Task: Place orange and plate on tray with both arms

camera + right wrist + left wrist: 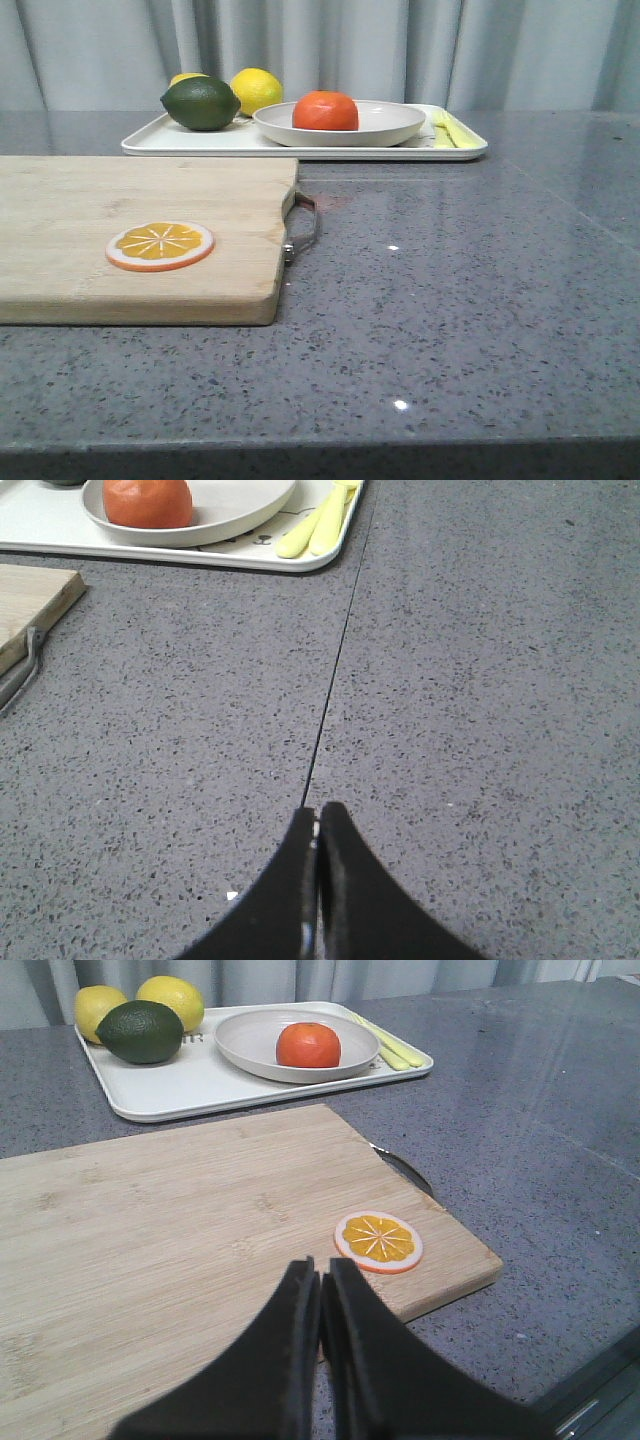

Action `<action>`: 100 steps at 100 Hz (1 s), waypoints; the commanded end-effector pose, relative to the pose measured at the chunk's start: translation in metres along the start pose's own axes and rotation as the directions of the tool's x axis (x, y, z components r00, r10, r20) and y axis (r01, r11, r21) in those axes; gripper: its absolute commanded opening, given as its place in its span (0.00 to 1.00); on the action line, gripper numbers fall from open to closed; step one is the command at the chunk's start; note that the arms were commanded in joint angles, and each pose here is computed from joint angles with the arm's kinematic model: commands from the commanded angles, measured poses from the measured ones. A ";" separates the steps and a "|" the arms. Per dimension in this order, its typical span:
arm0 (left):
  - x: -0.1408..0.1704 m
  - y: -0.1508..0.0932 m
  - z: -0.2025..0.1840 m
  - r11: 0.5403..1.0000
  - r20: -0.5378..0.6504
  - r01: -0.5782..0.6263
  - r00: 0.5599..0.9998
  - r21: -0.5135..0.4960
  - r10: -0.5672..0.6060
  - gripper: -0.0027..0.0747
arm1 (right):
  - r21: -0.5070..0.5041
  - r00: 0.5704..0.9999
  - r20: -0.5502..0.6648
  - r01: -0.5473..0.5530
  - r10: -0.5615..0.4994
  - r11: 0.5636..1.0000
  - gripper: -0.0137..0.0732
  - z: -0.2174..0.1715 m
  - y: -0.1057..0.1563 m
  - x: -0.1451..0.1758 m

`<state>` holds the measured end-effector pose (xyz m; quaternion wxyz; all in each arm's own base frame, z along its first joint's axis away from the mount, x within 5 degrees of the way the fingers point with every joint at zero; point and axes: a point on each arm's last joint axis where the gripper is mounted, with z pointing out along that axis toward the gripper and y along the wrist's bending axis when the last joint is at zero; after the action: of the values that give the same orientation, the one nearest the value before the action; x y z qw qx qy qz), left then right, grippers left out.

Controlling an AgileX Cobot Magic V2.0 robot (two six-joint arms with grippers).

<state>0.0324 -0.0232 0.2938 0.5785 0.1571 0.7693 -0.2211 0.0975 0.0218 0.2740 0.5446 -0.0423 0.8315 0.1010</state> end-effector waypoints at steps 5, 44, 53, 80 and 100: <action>-0.012 -0.002 -0.002 1.000 0.077 0.011 0.997 0.013 -0.012 0.01 | 0.003 0.996 0.088 0.009 -0.010 1.000 0.08 -0.003 0.001 -0.014; -0.012 -0.002 -0.002 1.000 0.077 0.011 0.997 0.013 -0.012 0.01 | 0.003 0.996 0.088 0.009 -0.010 1.000 0.08 -0.003 0.001 -0.014; -0.012 -0.002 -0.002 1.000 0.077 0.011 0.997 0.013 -0.012 0.01 | 0.003 0.996 0.088 0.009 -0.010 1.000 0.08 -0.003 0.001 -0.014; -0.012 -0.001 -0.002 1.000 0.078 0.001 0.997 0.005 -0.001 0.01 | 0.003 0.996 0.088 0.009 -0.010 1.000 0.08 -0.003 0.001 -0.014; -0.010 0.003 0.000 0.996 0.097 0.022 0.995 -0.089 -0.014 0.01 | 0.003 0.996 0.088 0.009 -0.010 1.000 0.08 -0.003 0.001 -0.014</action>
<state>0.0341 -0.0215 0.2918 0.5822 0.1392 0.7748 -0.2034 0.0975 0.0218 0.2738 0.5440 -0.0433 0.8319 0.1005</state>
